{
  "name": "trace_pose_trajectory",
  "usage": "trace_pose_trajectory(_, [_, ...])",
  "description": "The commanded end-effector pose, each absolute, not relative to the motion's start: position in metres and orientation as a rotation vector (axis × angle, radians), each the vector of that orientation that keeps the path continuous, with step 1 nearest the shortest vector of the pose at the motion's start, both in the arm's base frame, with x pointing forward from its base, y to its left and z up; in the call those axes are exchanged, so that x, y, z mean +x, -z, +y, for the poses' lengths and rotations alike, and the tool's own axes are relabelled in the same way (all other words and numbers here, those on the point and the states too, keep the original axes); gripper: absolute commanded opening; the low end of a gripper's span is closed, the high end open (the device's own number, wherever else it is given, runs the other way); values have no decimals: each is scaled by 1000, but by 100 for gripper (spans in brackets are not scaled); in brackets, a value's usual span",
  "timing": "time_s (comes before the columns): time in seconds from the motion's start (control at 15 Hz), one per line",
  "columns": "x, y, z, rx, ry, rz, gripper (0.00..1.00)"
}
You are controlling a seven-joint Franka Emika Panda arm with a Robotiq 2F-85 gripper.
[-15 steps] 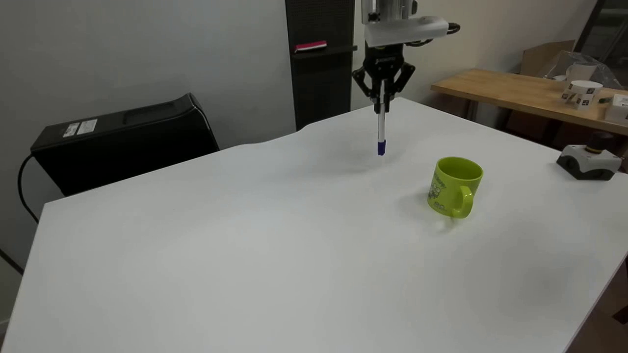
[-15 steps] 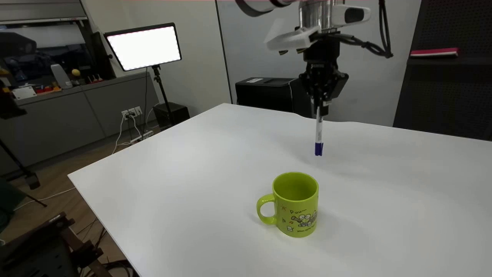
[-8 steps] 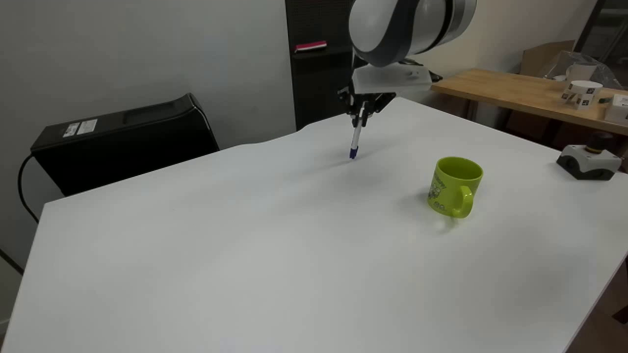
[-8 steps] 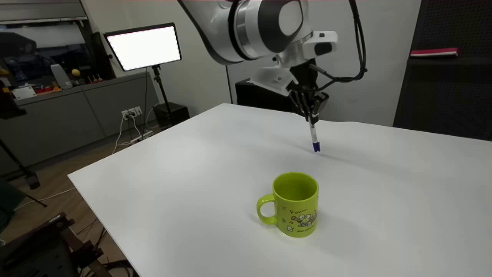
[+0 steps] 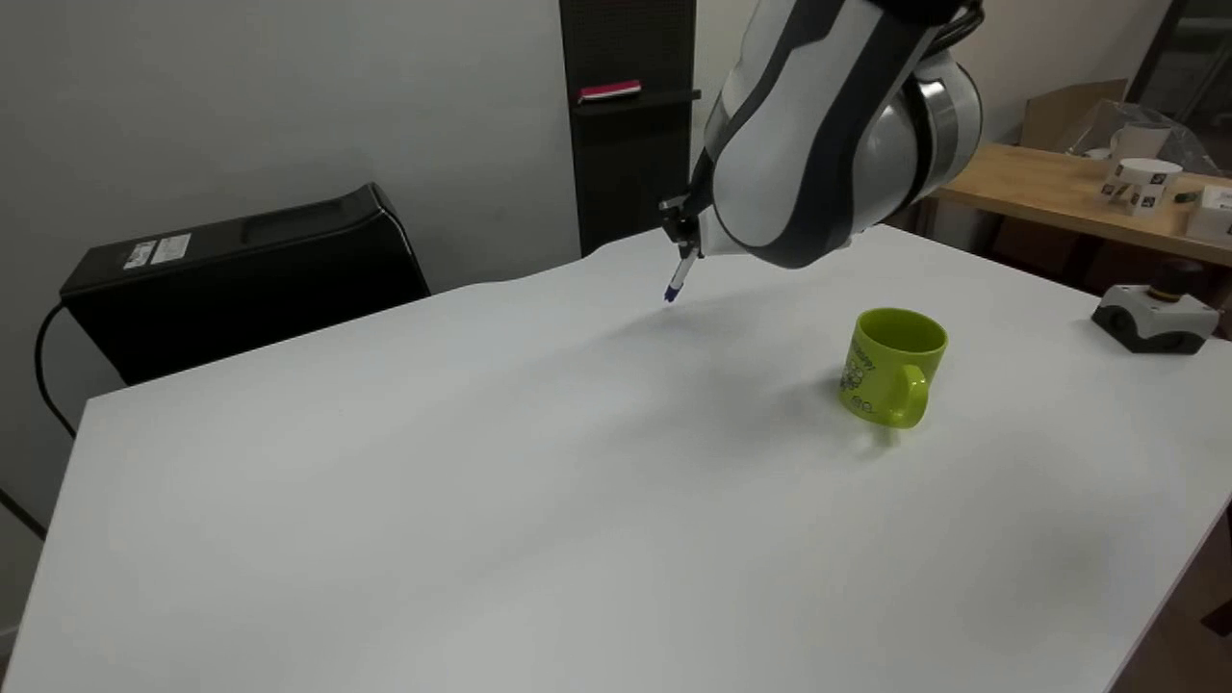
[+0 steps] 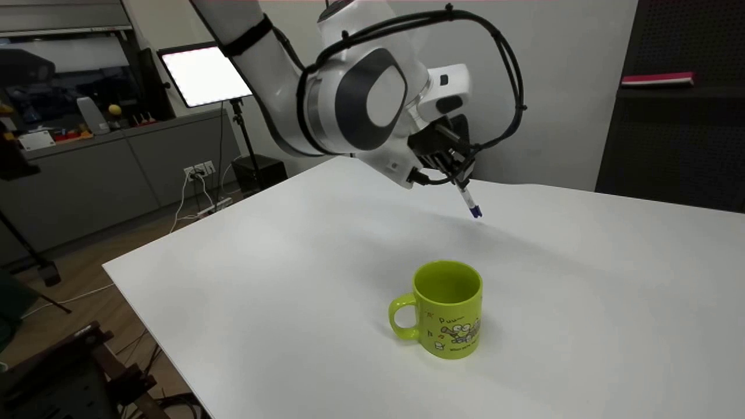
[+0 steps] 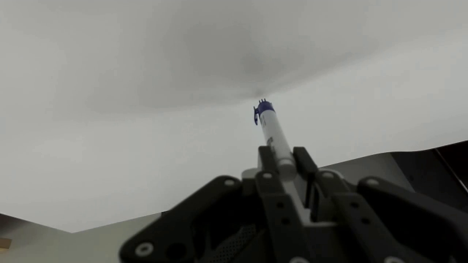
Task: Take the marker from the green cup and put it on the table
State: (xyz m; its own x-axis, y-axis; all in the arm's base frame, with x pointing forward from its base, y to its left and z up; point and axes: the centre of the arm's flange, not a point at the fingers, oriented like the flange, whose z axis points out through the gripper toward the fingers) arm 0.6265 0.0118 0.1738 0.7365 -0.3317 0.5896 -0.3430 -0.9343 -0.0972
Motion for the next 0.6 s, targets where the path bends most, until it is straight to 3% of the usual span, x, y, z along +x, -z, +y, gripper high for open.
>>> trace_pose_trajectory(0.0, [610,-159,25,2881,-1007,-587,4])
trace_pose_trajectory(0.33, [600,-133,37,2929,-816,-600,4])
trace_pose_trajectory(0.4, [600,-132,39,2932,-792,-599,43])
trace_pose_trajectory(0.53, [599,-126,40,2940,-729,-609,49])
